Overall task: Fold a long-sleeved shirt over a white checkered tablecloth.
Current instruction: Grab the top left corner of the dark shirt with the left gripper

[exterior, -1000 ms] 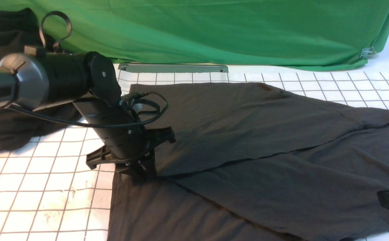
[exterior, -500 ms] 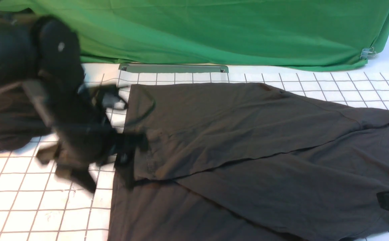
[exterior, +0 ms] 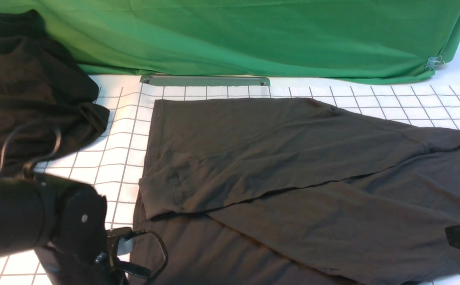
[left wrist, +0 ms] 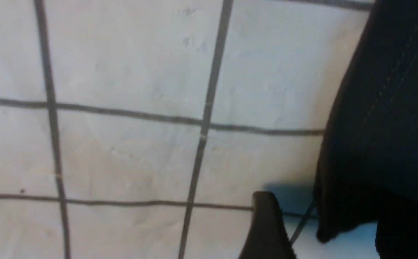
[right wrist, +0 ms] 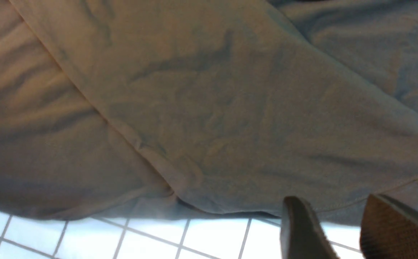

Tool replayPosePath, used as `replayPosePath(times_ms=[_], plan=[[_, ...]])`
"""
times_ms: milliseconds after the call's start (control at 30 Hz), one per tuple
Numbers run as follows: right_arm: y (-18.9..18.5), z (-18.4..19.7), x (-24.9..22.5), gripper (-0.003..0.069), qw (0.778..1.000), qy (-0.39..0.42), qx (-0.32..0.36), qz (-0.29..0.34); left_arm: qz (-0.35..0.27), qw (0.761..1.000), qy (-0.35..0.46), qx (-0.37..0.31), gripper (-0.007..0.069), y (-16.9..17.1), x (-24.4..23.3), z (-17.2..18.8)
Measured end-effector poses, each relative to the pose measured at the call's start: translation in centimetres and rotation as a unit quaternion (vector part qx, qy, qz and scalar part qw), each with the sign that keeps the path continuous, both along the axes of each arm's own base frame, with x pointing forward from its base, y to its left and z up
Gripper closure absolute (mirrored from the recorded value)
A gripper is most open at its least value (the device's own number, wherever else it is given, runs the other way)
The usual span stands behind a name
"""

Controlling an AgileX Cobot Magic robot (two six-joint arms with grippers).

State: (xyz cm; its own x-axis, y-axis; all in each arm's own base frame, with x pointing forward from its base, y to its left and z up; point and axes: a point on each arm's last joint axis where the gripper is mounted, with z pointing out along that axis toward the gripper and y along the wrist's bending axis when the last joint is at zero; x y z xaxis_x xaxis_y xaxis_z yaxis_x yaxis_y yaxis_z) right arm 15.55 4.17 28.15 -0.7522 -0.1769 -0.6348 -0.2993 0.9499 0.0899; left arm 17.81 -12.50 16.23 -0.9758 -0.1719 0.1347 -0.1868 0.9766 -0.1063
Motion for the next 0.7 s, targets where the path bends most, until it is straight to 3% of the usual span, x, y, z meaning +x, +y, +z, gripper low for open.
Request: replayPosePath(times_ms=[267,533,633,700], plan=[[0.0,0.0,0.0,0.0418,1.000,0.000,0.000,0.000,0.010,1.000,-0.017,-0.012,0.0257,-0.2,0.0,-0.3],[0.1,-0.2,-0.4,0.0417,1.000,0.019,-0.009,0.018,0.002,0.999,-0.024,-0.022,0.0590,0.0,0.0,0.1],[0.8,-0.4,-0.6,0.0404,0.999,0.031,-0.011,0.043,0.005,0.999,-0.030,-0.028,0.0613,0.7,0.1,0.8],[1.9,-0.8,-0.6,0.0356,0.996,0.042,-0.016,0.083,0.010,0.999,-0.039,-0.034,0.0613,1.3,0.4,1.3]])
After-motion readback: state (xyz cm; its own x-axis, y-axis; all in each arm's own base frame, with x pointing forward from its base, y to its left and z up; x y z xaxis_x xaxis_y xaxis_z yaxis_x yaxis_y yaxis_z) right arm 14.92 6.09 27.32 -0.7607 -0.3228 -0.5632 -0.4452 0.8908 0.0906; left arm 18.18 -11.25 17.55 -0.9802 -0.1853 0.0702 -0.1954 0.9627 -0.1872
